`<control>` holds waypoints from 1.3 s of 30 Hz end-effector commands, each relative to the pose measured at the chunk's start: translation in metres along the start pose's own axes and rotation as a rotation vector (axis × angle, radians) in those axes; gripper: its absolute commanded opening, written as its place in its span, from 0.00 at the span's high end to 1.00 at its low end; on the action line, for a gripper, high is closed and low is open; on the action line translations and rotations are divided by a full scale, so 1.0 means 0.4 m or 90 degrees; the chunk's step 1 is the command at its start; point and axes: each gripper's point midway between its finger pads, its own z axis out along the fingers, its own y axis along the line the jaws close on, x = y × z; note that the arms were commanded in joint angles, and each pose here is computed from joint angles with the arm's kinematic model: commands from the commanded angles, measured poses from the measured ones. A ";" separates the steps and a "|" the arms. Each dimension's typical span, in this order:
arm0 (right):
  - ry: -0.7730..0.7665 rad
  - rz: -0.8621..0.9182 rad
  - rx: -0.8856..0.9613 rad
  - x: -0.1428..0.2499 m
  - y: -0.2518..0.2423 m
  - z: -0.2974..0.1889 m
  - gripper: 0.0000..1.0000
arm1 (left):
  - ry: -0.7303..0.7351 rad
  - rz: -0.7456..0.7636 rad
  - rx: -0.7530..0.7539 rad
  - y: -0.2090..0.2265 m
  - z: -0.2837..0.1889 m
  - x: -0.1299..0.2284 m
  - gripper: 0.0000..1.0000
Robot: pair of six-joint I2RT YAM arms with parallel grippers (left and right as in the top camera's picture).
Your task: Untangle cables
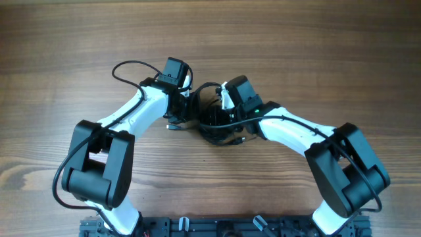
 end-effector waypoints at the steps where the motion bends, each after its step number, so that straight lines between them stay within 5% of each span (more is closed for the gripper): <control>1: -0.007 -0.020 0.009 0.006 0.005 -0.009 0.75 | 0.014 0.007 0.001 0.007 0.018 0.010 0.96; 14: -0.093 0.157 0.095 -0.026 -0.037 -0.002 0.76 | 0.014 0.007 0.001 0.007 0.018 0.010 0.96; 28: -0.217 0.284 0.313 -0.005 -0.174 -0.044 0.83 | 0.014 0.007 0.001 0.007 0.018 0.010 0.96; 39: -0.191 0.244 0.219 -0.031 -0.125 0.029 0.85 | 0.012 0.008 0.002 0.006 0.018 0.008 0.96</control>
